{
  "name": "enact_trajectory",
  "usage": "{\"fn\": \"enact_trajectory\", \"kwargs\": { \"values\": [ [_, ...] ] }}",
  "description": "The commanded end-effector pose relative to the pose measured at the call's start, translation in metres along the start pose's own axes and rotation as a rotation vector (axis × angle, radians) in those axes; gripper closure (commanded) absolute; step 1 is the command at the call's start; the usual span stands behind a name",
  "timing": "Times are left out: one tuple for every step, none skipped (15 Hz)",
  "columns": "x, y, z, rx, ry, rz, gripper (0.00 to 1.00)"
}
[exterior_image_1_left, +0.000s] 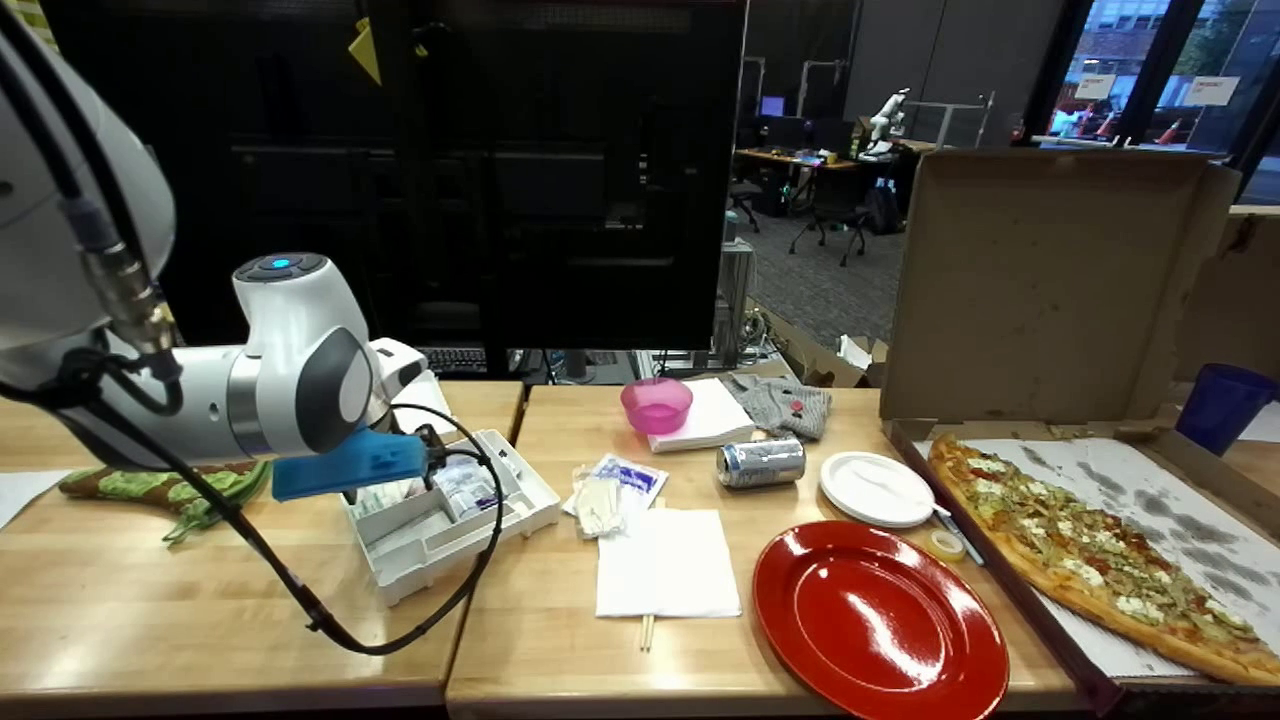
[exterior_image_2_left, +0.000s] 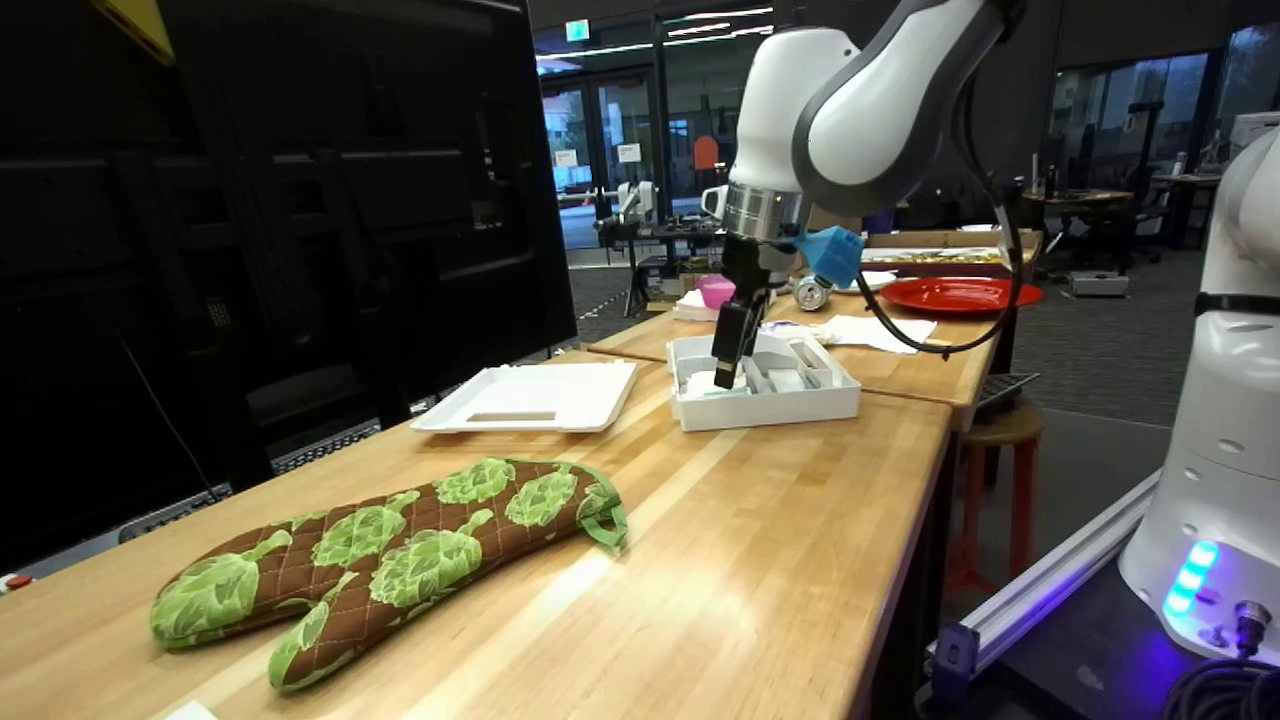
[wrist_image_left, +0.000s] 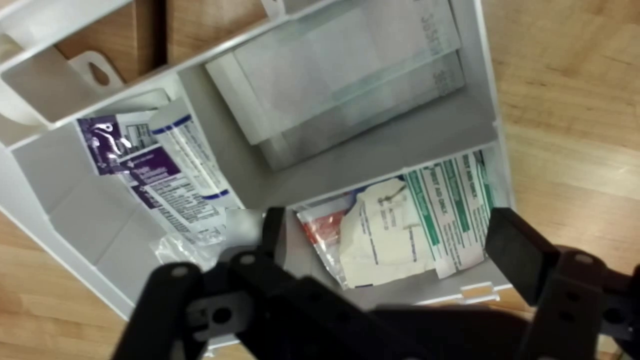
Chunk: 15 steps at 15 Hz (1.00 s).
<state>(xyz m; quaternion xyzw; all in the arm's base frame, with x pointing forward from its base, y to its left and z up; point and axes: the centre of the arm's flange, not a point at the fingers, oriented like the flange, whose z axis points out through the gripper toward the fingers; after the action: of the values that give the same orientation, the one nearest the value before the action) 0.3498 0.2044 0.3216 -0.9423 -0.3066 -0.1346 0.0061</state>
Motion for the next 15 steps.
{"fn": "enact_trajectory", "kwargs": {
  "values": [
    [0.000, -0.004, 0.003, 0.018, -0.017, -0.009, 0.00],
    [0.000, -0.005, 0.003, 0.016, -0.017, -0.011, 0.00],
    [0.000, -0.007, 0.002, 0.013, -0.017, -0.012, 0.00],
    [0.000, -0.008, 0.002, 0.012, -0.018, -0.013, 0.00],
    [0.000, -0.009, 0.002, 0.010, -0.017, -0.015, 0.00],
    [0.000, -0.010, 0.002, 0.010, -0.017, -0.017, 0.00],
    [0.000, -0.012, 0.002, 0.007, -0.018, -0.019, 0.00],
    [0.001, -0.014, 0.001, 0.007, -0.017, -0.022, 0.00],
    [0.001, -0.015, 0.001, 0.005, -0.017, -0.025, 0.00],
    [0.000, -0.017, 0.001, 0.003, -0.015, -0.027, 0.00],
    [0.000, -0.019, 0.000, 0.001, -0.014, -0.028, 0.00],
    [0.000, -0.021, 0.000, -0.005, -0.014, -0.031, 0.00],
    [0.000, -0.023, 0.000, -0.011, -0.012, -0.034, 0.00],
    [0.000, -0.025, -0.001, -0.014, -0.013, -0.039, 0.00],
    [0.000, -0.027, -0.001, -0.019, -0.012, -0.043, 0.00]
  ]
}}
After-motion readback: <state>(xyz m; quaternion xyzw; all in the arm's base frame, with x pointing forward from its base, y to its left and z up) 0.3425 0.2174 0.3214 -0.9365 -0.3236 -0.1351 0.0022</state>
